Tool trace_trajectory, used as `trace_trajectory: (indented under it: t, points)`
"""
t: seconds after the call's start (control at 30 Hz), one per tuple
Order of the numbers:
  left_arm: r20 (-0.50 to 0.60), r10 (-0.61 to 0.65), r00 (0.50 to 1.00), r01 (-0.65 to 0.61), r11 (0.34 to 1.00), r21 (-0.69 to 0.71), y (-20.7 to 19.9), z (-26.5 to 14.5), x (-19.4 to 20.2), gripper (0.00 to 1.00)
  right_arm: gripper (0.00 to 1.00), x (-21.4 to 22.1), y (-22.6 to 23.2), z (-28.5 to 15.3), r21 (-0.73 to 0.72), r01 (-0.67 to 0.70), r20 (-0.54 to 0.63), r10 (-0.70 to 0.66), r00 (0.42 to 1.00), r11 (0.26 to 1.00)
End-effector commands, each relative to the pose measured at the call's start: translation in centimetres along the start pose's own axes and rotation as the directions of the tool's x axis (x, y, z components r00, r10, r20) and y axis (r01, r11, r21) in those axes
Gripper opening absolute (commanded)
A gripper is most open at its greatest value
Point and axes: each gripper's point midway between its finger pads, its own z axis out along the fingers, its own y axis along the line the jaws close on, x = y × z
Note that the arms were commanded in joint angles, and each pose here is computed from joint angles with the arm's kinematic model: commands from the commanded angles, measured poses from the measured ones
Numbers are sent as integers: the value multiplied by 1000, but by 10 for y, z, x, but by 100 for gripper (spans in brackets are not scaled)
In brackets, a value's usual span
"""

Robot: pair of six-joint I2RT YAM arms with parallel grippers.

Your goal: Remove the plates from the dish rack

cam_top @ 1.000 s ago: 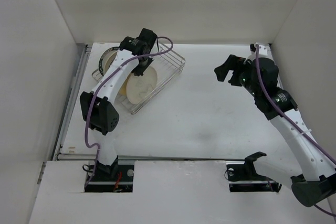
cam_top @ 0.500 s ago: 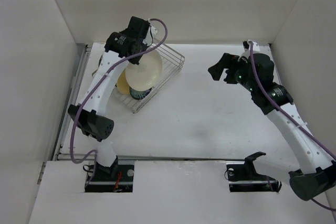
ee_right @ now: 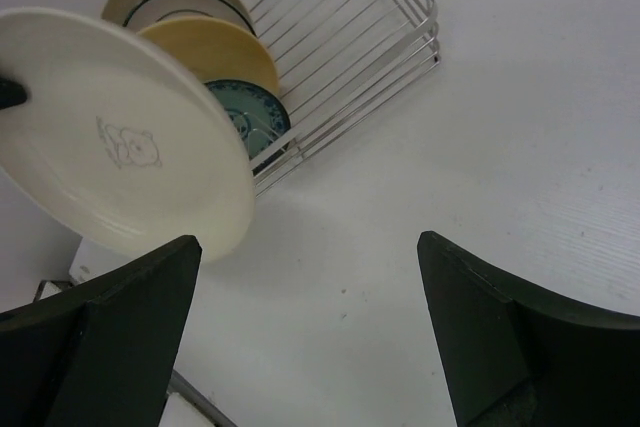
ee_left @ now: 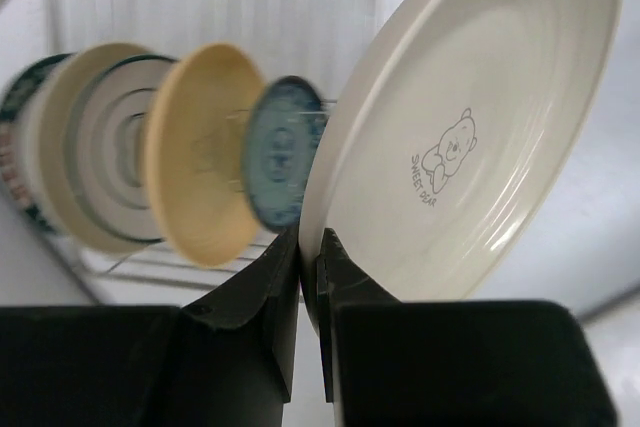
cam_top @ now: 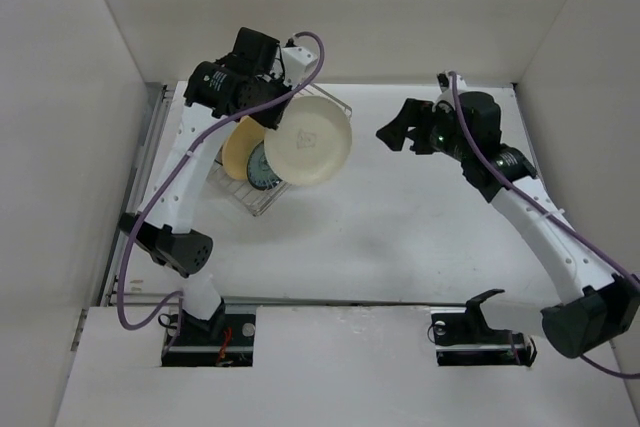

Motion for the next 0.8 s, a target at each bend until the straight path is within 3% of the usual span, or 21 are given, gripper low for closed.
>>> trace_trajectory:
  t: [0.0, 0.17, 0.3, 0.5, 0.63, 0.67, 0.7, 0.77]
  points:
    - [19, -19, 1000, 12, 943, 333, -61, -19, 1, 0, 95, -13, 25, 10, -116, 24, 16, -22, 1000, 993]
    - [-25, -17, 1000, 26, 896, 443, -82, -10, 11, 0, 91, 10, 31, 24, -174, 19, -46, -28, 999, 985]
    - [-31, -5, 999, 21, 860, 511, -97, -8, 13, 0, 69, 38, 30, 44, -194, -12, -138, -16, 990, 981]
    - [-74, 3, 997, 33, 880, 474, -91, 6, 20, 0, 62, 55, 31, 48, -220, -13, -178, -27, 984, 975]
    - [-77, 2, 997, 36, 874, 485, -93, 9, 22, 0, 25, 59, 28, 51, -218, -15, -183, -26, 983, 976]
    - [-91, -7, 996, 51, 872, 486, -94, 12, 23, 0, 6, 66, 24, 52, -201, -26, -213, -18, 977, 979]
    - [-90, -3, 996, 43, 893, 448, -87, 16, 22, 0, 0, 64, 25, 55, -203, -25, -211, -18, 977, 979]
    - [-91, -33, 995, 66, 921, 384, -77, 21, 19, 23, 0, 61, 22, 55, -179, -23, -206, -15, 978, 984]
